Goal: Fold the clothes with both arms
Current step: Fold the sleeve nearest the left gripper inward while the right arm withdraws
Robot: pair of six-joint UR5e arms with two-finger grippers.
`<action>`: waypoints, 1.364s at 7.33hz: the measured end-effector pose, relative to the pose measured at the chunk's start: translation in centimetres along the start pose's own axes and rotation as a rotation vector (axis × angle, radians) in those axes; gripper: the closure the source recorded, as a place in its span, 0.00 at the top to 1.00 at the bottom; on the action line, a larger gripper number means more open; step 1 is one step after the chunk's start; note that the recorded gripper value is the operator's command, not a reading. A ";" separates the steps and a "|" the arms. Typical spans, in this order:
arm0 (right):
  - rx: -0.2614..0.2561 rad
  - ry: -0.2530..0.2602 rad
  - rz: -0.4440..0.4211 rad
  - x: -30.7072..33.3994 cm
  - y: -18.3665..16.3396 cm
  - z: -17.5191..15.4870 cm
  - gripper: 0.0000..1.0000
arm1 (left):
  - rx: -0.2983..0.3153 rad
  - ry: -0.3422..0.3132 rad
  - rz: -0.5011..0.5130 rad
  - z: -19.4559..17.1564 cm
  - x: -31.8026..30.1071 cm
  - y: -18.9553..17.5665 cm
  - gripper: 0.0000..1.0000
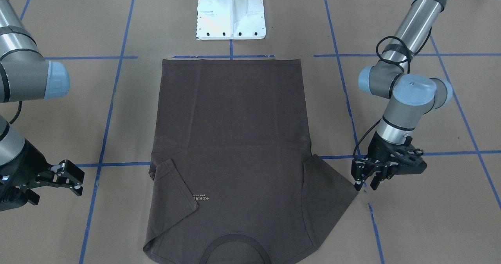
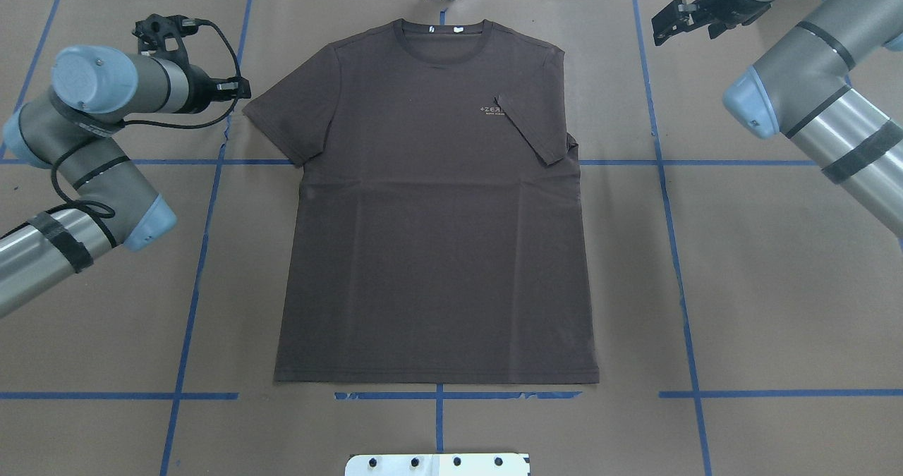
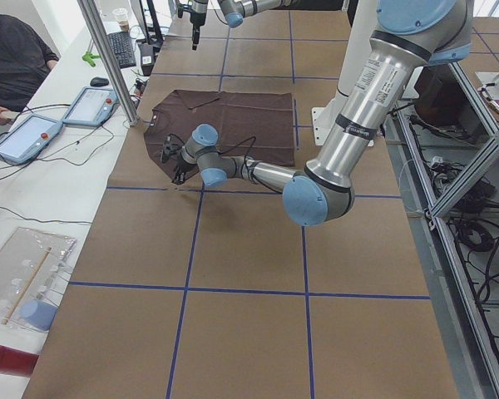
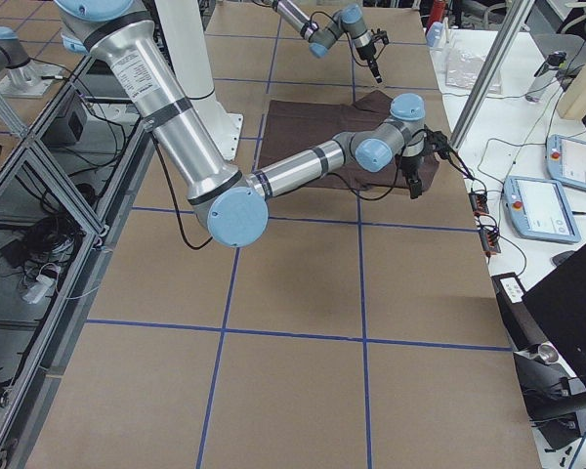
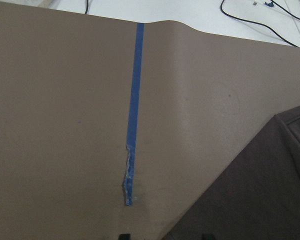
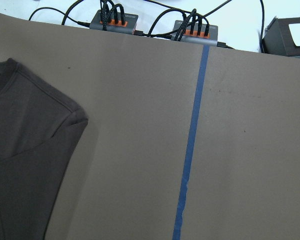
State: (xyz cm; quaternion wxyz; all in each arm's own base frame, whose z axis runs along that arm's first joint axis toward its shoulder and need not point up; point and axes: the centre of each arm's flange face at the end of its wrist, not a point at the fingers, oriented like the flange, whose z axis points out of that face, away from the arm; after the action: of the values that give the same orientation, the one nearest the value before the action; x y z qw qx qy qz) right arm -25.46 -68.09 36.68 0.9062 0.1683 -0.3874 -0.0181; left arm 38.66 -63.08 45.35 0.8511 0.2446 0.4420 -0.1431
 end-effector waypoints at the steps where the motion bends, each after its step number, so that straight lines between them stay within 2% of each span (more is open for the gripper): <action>1: -0.001 0.001 0.000 0.0 0.0 0.1 1.00 | 0.002 0.005 0.001 1.1 -0.1 0.5 0.55; 6: -0.003 0.003 0.004 0.1 0.1 0.2 1.00 | -0.006 0.003 0.005 2.4 -0.1 1.3 0.53; 7: -0.004 0.003 0.004 0.2 0.1 0.2 1.00 | -0.008 0.002 0.005 2.5 -0.1 1.4 0.46; 8: -0.004 0.003 0.004 0.2 0.1 0.3 1.00 | -0.009 0.001 0.005 2.5 -0.1 1.5 0.26; 9: -0.005 0.004 0.004 0.2 0.1 0.3 1.00 | -0.009 0.002 0.005 2.5 0.0 1.5 0.00; 10: -0.005 0.004 0.004 0.3 0.2 0.3 1.00 | -0.008 0.003 0.002 2.5 0.1 1.5 0.00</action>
State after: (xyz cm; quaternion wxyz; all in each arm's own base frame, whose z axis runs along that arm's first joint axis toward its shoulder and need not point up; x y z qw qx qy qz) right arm -25.50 -68.07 37.10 0.9074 0.1653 -0.3860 -0.0168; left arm 41.09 -63.20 46.95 0.8514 0.2418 0.4438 -0.1401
